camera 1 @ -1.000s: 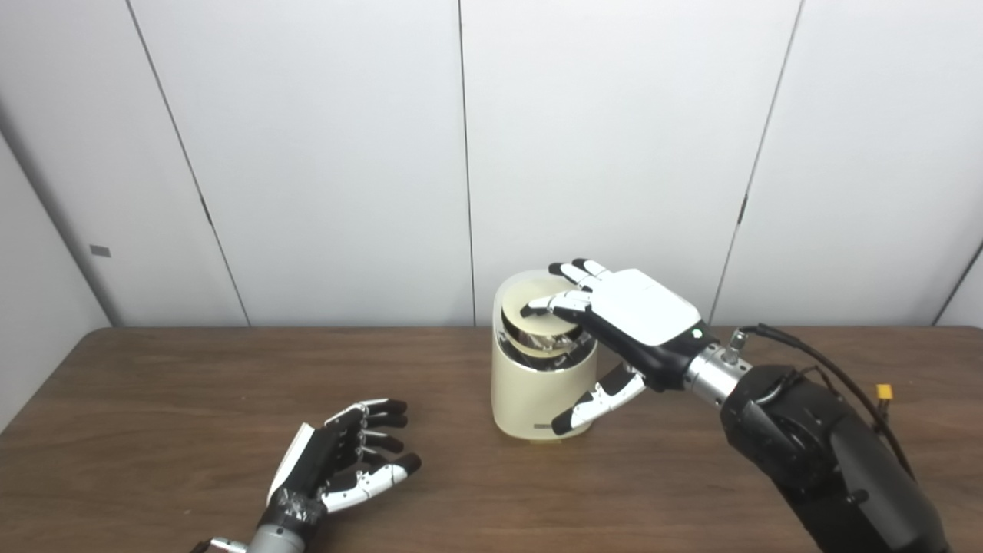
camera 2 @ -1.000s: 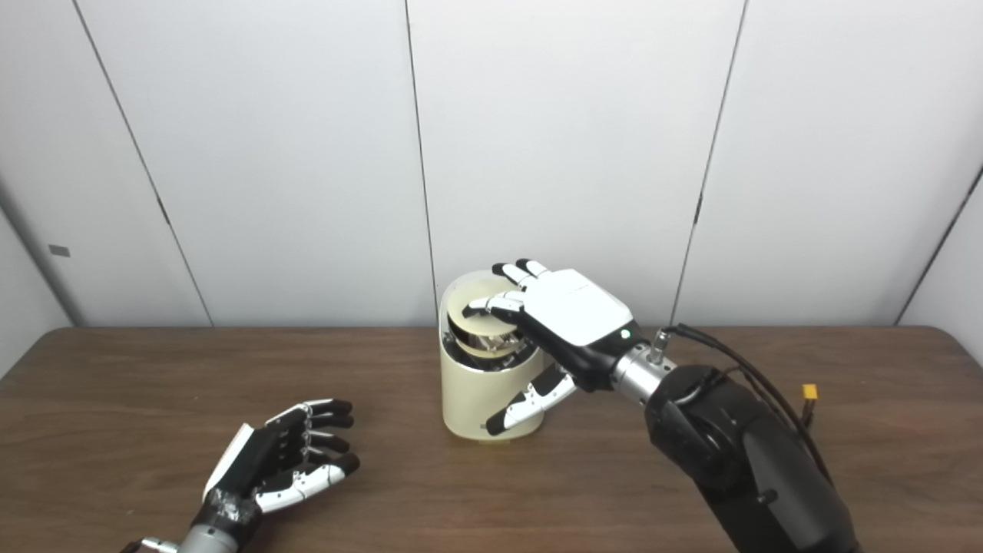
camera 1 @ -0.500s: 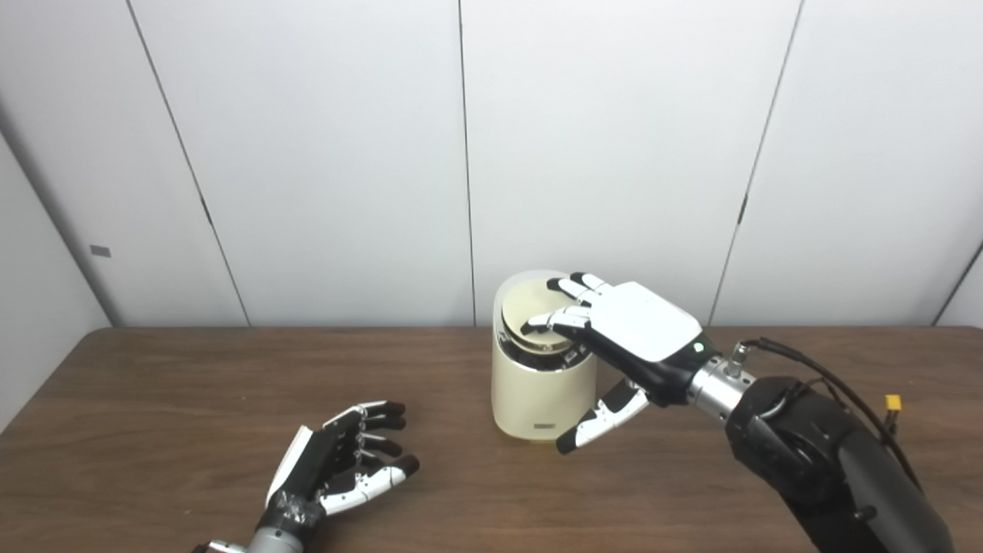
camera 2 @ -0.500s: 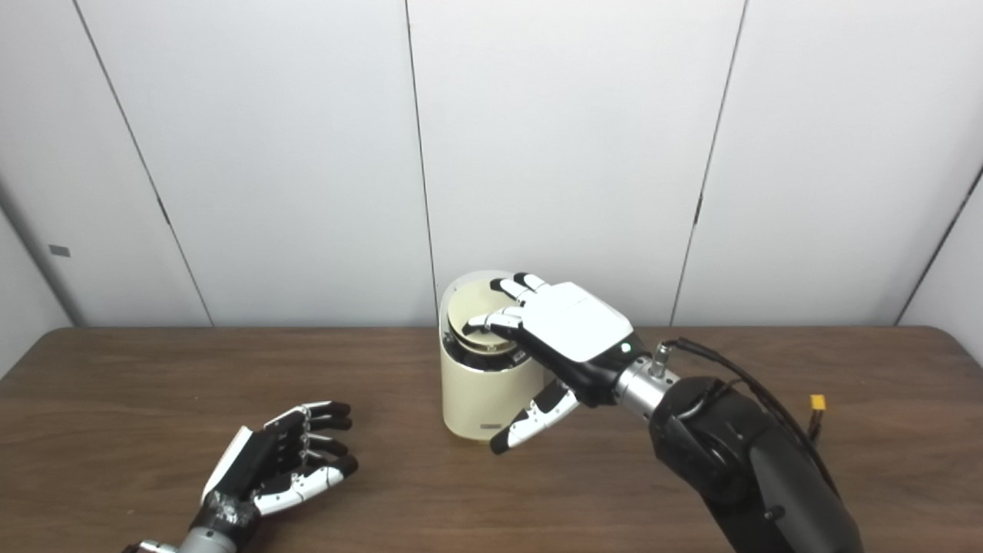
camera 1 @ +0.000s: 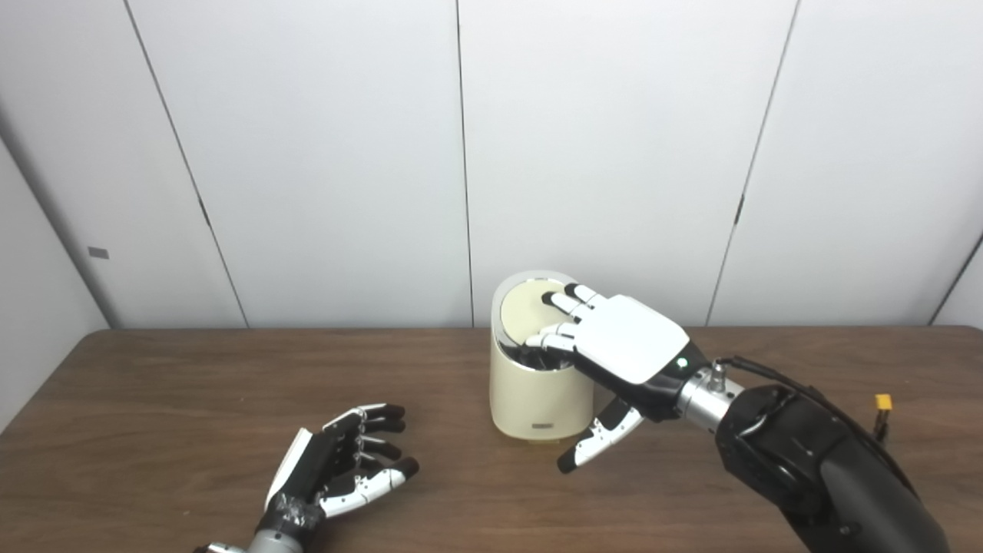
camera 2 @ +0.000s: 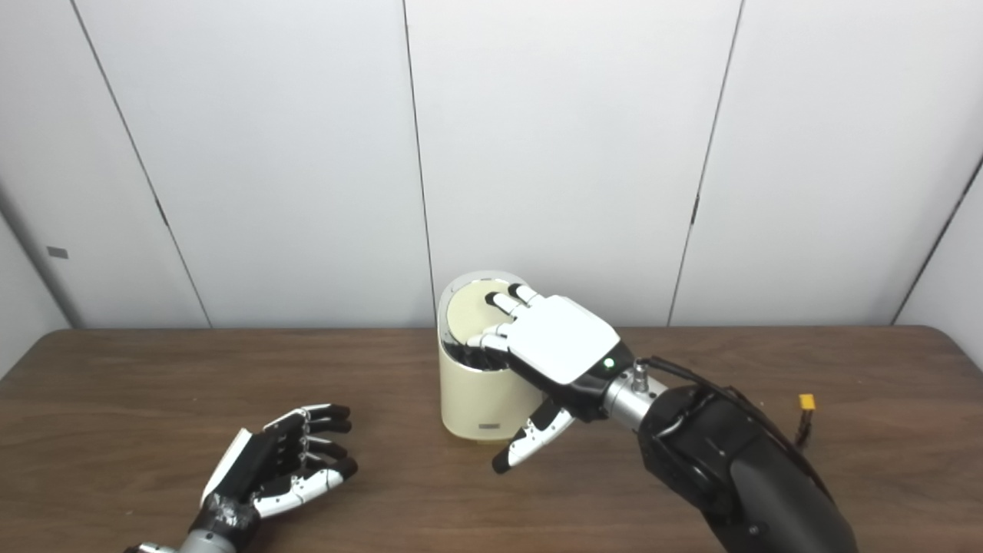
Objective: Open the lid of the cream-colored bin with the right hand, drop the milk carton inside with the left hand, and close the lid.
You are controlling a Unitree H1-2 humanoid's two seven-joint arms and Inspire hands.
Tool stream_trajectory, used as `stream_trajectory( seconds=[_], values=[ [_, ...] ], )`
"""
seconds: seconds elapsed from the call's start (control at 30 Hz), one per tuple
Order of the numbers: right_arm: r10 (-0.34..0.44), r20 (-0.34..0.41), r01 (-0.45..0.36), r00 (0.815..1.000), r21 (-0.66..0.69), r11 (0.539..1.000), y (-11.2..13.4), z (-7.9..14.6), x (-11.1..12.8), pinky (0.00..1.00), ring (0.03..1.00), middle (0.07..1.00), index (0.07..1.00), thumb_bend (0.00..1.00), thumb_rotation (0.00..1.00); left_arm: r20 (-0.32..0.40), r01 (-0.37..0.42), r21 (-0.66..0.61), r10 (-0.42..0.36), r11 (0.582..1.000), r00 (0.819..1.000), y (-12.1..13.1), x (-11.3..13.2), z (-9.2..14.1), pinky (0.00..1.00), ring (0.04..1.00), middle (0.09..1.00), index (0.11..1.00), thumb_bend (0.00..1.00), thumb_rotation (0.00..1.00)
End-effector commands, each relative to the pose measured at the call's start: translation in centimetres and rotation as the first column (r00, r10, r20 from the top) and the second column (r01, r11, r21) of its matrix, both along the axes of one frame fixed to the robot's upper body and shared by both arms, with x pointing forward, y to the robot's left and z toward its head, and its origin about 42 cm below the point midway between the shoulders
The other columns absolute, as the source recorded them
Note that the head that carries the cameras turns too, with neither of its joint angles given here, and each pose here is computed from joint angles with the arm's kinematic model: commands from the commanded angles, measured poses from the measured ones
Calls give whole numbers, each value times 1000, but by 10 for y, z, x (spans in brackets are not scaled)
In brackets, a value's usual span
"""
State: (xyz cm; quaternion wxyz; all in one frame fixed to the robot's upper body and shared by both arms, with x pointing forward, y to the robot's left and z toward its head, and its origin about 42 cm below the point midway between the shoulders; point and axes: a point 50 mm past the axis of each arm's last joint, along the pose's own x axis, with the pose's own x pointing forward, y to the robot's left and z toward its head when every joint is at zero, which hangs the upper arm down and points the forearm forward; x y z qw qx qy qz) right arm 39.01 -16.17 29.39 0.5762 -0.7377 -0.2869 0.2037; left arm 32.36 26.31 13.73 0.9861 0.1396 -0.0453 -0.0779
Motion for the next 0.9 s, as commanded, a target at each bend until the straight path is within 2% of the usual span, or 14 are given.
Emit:
stream_trajectory(
  seconds=[0.0, 0.1, 0.3, 0.5, 0.6, 0.67, 0.8, 0.87],
  values=[
    [-95, 2, 95, 995, -79, 992, -9, 3, 9, 1000, 986, 795, 825, 885, 720, 77, 7, 4, -7, 1000, 997, 2, 2, 17, 513, 617, 733, 769, 670, 217],
    [-121, -6, 120, 993, -99, 988, -7, 0, 10, 990, 982, 796, 826, 888, 727, 76, 6, 5, -7, 1000, 997, 2, 1, 16, 514, 619, 734, 772, 665, 217],
    [-194, -73, 180, 978, -160, 970, -4, -6, 12, 1000, 997, 834, 847, 882, 772, 70, 5, -1, -5, 1000, 998, 3, 1, 15, 515, 624, 738, 773, 666, 220],
    [-212, -114, 192, 971, -166, 967, -3, -7, 9, 977, 967, 817, 837, 885, 820, 71, 5, 1, -5, 1000, 997, 3, 1, 15, 513, 624, 737, 775, 667, 223],
    [-192, -127, 177, 973, -123, 977, -4, -2, 7, 975, 975, 833, 849, 859, 815, 70, 4, 5, -4, 1000, 998, 3, 1, 15, 516, 624, 737, 775, 662, 219],
    [-171, -144, 163, 975, -71, 984, -7, 0, 6, 982, 972, 832, 839, 846, 775, 71, 4, 5, -4, 1000, 998, 3, 2, 15, 515, 622, 735, 773, 664, 224],
    [-145, -227, 167, 963, 84, 982, -12, 10, 3, 999, 993, 843, 855, 822, 766, 71, 7, 3, -7, 1000, 997, 2, 2, 16, 512, 620, 737, 773, 668, 232],
    [-134, -237, 171, 962, 144, 975, -15, 15, 1, 985, 988, 842, 858, 804, 756, 72, 9, -2, -9, 1000, 997, 1, 2, 16, 515, 622, 740, 773, 666, 221]
  ],
)
